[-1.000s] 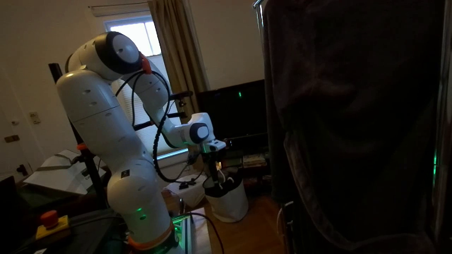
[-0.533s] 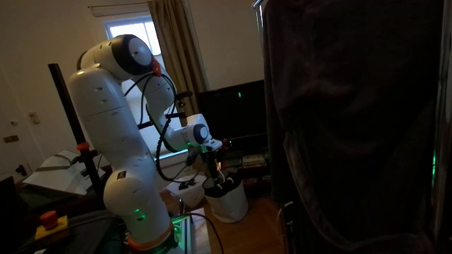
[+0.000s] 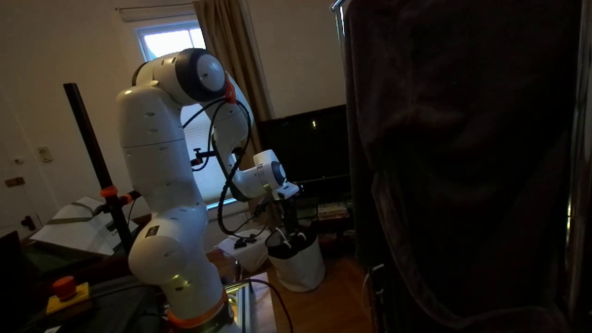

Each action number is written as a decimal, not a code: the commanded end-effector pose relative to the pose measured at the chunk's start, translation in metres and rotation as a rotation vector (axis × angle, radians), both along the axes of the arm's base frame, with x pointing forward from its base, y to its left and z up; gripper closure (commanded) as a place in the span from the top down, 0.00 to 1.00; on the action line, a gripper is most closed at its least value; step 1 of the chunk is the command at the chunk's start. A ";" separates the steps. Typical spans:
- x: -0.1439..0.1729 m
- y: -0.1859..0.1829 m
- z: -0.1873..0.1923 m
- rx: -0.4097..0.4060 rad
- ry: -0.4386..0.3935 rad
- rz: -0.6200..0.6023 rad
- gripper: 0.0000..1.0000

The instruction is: Put the coat hanger on the top rack

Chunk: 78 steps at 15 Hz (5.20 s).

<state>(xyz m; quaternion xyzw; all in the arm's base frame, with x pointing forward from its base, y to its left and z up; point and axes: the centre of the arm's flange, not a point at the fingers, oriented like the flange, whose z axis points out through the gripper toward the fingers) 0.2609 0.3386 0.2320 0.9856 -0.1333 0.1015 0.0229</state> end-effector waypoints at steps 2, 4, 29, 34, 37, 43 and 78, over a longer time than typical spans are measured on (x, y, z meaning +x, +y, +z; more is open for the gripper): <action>0.012 0.027 -0.034 -0.040 -0.053 -0.019 1.00; 0.019 0.043 -0.060 -0.032 -0.105 -0.004 1.00; 0.117 0.088 -0.170 -0.101 -0.205 -0.161 0.60; 0.123 0.086 -0.181 -0.120 -0.183 -0.163 0.20; 0.122 0.085 -0.185 -0.139 -0.179 -0.165 0.01; 0.110 0.085 -0.156 -0.145 -0.289 -0.188 0.02; -0.063 -0.018 -0.046 0.054 -0.127 -0.064 0.06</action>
